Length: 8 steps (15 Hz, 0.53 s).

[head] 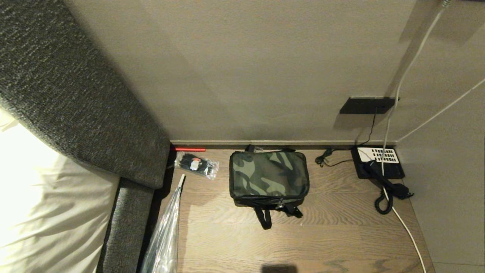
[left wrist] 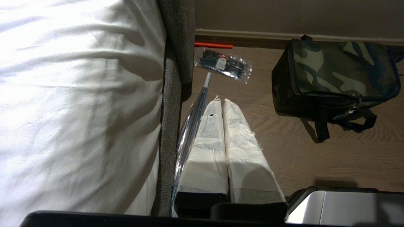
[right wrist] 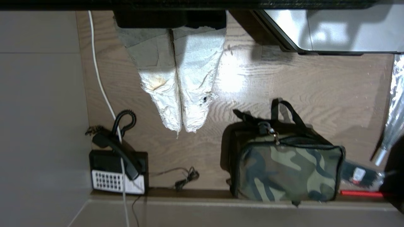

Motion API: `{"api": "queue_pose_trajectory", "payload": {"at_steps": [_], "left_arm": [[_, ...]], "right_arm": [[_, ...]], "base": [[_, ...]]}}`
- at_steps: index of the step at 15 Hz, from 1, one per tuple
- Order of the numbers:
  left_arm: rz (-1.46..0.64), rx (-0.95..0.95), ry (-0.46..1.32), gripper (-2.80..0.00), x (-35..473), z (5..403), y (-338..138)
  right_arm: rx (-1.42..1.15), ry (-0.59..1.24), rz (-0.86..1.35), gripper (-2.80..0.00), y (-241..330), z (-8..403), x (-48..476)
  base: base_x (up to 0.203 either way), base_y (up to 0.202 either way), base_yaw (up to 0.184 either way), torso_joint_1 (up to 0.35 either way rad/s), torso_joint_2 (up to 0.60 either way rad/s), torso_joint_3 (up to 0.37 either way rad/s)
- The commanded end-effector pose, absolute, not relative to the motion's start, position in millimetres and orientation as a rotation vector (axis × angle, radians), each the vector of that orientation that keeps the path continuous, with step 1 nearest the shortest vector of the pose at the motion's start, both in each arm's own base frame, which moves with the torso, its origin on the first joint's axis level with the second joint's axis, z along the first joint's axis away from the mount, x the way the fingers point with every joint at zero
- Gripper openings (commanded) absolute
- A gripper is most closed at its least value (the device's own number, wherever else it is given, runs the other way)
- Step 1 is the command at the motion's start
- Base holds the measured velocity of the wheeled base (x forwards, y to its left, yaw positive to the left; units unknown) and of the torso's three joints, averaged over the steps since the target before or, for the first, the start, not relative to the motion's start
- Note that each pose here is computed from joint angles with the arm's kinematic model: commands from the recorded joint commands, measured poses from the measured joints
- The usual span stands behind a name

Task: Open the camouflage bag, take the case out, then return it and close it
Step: Open the top of the storage box

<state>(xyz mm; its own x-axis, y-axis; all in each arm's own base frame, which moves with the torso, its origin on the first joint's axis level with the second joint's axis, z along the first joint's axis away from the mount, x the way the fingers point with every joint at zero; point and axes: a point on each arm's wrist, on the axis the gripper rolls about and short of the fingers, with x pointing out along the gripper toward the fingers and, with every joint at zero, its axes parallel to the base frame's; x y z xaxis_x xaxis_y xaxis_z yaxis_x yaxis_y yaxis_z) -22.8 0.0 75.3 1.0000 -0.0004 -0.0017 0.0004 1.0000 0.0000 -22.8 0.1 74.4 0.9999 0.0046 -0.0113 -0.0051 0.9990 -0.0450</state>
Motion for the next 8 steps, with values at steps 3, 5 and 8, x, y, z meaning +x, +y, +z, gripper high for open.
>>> {"api": "queue_pose_trajectory", "payload": {"at_steps": [3, 5, 8], "left_arm": [[0.0, 0.0, 0.002, -2.8, -22.8, 75.3, 0.0], [0.0, 0.0, 0.002, -2.8, -22.8, 75.3, 0.0], [-0.002, 0.002, 0.0, -2.8, -22.8, 75.5, 0.0]], "right_arm": [[-0.046, 0.011, 0.005, -2.8, 0.1, 74.4, -22.8], [-0.046, 0.011, 0.005, -2.8, 0.1, 74.4, -22.8], [-0.046, 0.011, 0.005, -2.8, 0.1, 74.4, -22.8]], "base": [[0.0, 0.0, 0.0, 0.005, 0.0, -0.195], [0.0, 0.0, 0.0, 0.001, 0.0, -0.198], [0.0, 0.0, 0.0, 0.003, 0.0, -0.198]]}}
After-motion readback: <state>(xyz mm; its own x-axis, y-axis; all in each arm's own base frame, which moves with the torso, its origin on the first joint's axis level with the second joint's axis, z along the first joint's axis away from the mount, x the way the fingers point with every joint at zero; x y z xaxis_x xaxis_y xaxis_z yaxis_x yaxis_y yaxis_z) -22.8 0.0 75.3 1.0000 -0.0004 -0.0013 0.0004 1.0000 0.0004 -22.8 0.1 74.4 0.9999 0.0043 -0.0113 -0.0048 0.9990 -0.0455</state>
